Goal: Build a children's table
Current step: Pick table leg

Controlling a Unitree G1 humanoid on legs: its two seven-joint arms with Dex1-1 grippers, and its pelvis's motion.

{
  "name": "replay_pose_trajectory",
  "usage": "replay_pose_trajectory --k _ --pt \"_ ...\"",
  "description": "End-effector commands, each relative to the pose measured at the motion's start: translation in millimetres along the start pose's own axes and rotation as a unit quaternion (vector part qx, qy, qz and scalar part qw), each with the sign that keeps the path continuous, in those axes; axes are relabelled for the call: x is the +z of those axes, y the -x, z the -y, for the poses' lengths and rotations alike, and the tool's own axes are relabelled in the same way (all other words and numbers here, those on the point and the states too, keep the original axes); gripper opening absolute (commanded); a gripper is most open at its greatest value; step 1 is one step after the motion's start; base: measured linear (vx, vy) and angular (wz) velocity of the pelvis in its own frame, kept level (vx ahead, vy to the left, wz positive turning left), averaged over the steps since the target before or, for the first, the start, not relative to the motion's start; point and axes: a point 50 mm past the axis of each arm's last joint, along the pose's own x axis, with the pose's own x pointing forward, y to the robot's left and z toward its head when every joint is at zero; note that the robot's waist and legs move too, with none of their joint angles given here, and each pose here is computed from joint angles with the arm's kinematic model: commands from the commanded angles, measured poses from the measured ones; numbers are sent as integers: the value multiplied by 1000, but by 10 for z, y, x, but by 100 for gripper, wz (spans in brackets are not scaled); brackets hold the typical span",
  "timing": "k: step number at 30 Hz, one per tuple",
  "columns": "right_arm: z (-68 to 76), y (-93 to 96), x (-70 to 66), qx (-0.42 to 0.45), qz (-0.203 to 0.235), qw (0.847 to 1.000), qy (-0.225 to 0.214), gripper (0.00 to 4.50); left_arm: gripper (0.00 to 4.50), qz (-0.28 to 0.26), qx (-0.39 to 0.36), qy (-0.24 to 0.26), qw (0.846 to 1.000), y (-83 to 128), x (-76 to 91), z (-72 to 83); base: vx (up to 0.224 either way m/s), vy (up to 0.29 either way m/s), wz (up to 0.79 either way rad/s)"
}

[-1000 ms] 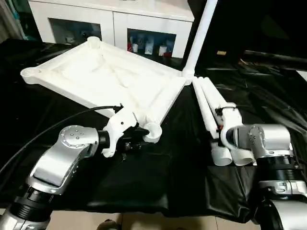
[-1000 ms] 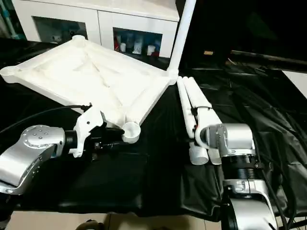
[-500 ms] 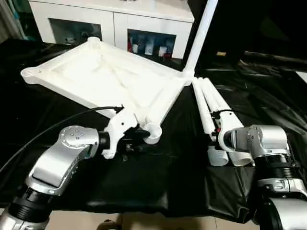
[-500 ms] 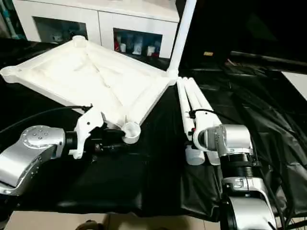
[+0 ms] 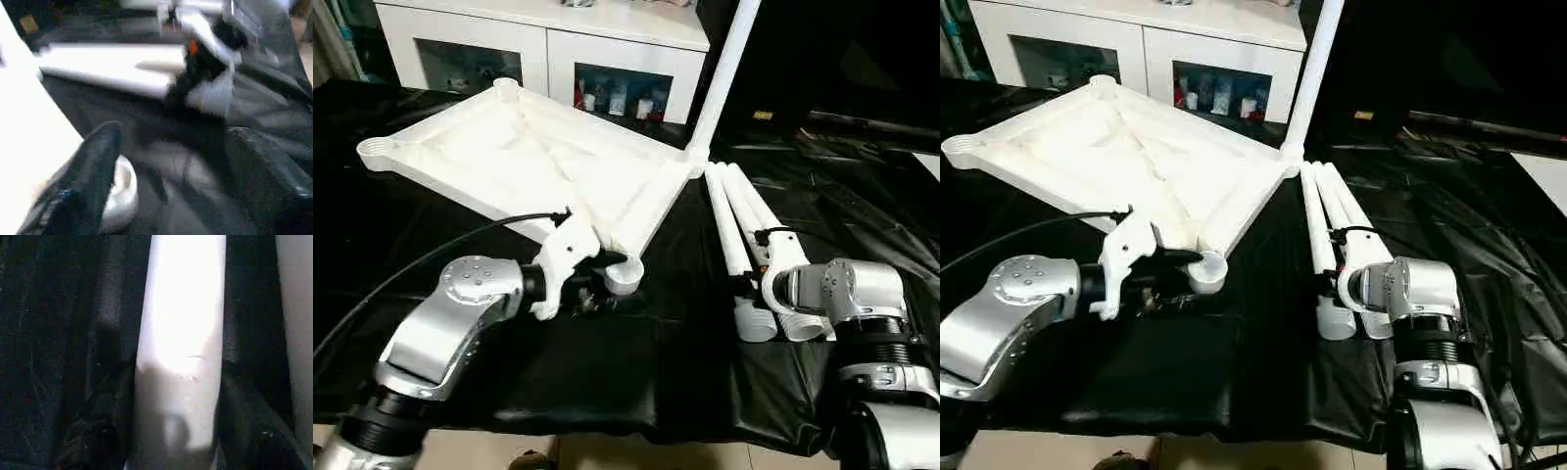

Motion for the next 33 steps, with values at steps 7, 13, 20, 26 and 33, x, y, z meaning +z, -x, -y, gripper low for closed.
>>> replay_pose_trajectory --k 7,13,20,26,33 --pt "33 -35 -75 -7 10 1000 -25 189 449 19 22 -16 999 -41 -2 23 0 0 0" --pt "-14 14 -17 1 77 997 -26 188 450 29 18 28 999 -114 -8 10 0 0 0" --pt "-173 439 311 76 322 944 -10 188 450 69 88 41 993 -258 119 -95 0 0 0" --pt "-441 877 226 271 432 860 23 188 450 192 98 126 968 -345 518 -214 0 0 0" --pt "-679 947 16 370 405 830 101 188 450 249 43 227 941 -541 880 -240 0 0 0"
